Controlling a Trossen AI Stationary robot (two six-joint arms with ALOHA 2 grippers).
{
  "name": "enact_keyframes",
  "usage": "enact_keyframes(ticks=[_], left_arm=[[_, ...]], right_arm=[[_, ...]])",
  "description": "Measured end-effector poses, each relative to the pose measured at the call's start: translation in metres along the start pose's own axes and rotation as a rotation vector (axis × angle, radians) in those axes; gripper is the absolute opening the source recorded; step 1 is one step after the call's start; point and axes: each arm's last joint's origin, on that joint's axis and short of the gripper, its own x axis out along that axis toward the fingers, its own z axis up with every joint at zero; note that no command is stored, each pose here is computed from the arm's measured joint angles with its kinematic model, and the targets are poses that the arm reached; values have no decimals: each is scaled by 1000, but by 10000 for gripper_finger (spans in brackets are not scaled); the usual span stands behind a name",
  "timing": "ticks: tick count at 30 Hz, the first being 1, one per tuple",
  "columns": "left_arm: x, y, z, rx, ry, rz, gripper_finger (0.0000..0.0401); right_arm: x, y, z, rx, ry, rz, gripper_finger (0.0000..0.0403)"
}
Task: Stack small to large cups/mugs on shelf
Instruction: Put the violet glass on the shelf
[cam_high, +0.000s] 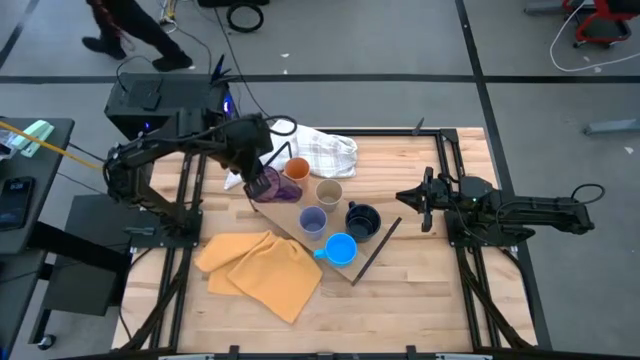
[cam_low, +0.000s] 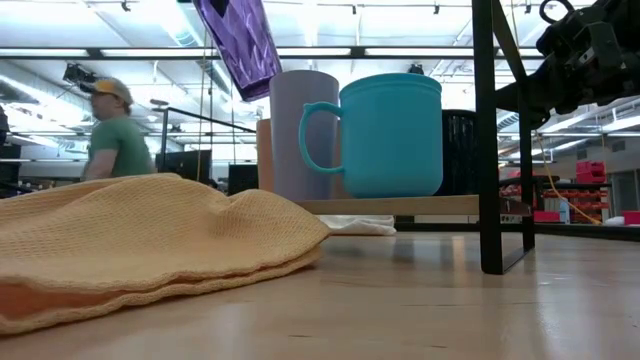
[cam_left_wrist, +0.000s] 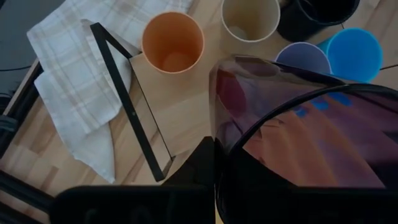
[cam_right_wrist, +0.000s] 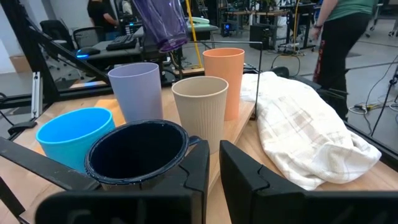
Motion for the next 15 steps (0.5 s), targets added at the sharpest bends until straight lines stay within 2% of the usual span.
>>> enact_keyframes(ticks=[5, 15], left_arm=[[3, 4, 1, 3, 15, -15, 11], [31, 12, -3, 14, 125, 19, 11]], right_arm=[[0, 0, 0, 0, 0, 0, 45], [0, 0, 0, 0, 0, 0, 45]])
